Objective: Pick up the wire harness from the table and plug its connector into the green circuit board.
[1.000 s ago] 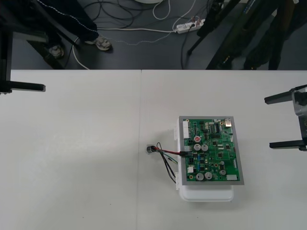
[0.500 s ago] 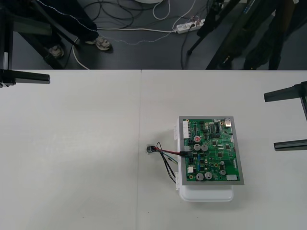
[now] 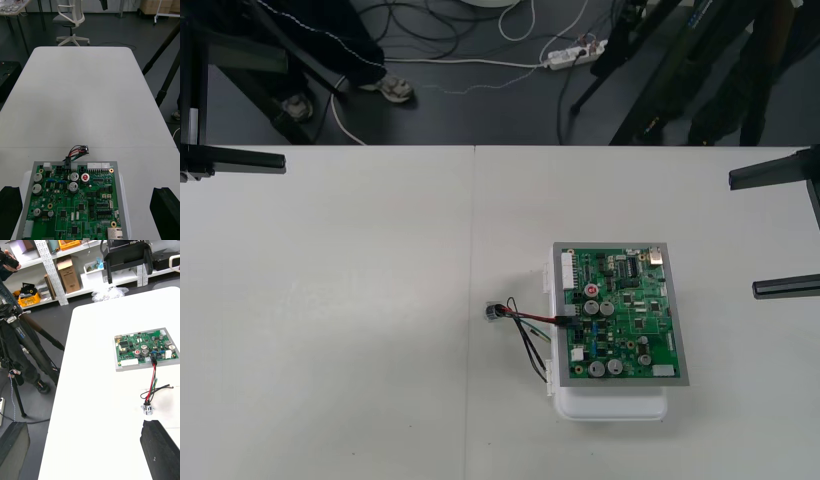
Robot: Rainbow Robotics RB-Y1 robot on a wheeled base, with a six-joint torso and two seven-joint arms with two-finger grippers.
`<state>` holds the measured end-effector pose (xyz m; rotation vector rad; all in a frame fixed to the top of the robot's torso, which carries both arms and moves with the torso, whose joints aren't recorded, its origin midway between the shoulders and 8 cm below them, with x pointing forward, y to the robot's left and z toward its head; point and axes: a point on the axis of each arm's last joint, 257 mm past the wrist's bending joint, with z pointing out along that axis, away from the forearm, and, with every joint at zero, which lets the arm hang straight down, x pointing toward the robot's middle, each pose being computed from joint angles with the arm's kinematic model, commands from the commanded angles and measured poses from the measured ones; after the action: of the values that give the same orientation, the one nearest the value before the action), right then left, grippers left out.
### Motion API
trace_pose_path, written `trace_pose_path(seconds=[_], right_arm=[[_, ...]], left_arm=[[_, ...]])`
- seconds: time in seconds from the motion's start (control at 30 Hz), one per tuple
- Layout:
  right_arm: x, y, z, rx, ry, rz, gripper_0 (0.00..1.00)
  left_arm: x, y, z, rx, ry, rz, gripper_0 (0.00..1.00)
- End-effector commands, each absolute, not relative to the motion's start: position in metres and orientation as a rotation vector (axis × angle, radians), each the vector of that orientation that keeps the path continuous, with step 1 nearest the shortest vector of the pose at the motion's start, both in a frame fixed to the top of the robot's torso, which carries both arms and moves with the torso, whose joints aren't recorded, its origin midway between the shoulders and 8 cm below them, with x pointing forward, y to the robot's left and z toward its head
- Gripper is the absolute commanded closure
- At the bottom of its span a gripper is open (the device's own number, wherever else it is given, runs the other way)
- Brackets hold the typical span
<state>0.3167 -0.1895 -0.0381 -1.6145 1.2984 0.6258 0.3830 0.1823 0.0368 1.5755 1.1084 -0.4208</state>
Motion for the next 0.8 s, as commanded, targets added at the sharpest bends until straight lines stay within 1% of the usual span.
trace_pose_path(seconds=[0.03,0.37,0.8], right_arm=[[0.3195,-0.1904,-0.0263,-1.646,1.309,0.578,0.00],[0.3243,-0.1899,-0.0350,-1.649,1.355,0.574,0.00],[0.3243,-0.1899,-0.0350,-1.649,1.355,0.574,0.00]], left_arm=[[0.3888,0.1796,0.0649,1.585,1.027,-0.310,0.13],[0.3888,0.1796,0.0649,1.585,1.027,-0.310,0.13],[0.3888,0.1796,0.0649,1.585,1.027,-0.310,0.13]])
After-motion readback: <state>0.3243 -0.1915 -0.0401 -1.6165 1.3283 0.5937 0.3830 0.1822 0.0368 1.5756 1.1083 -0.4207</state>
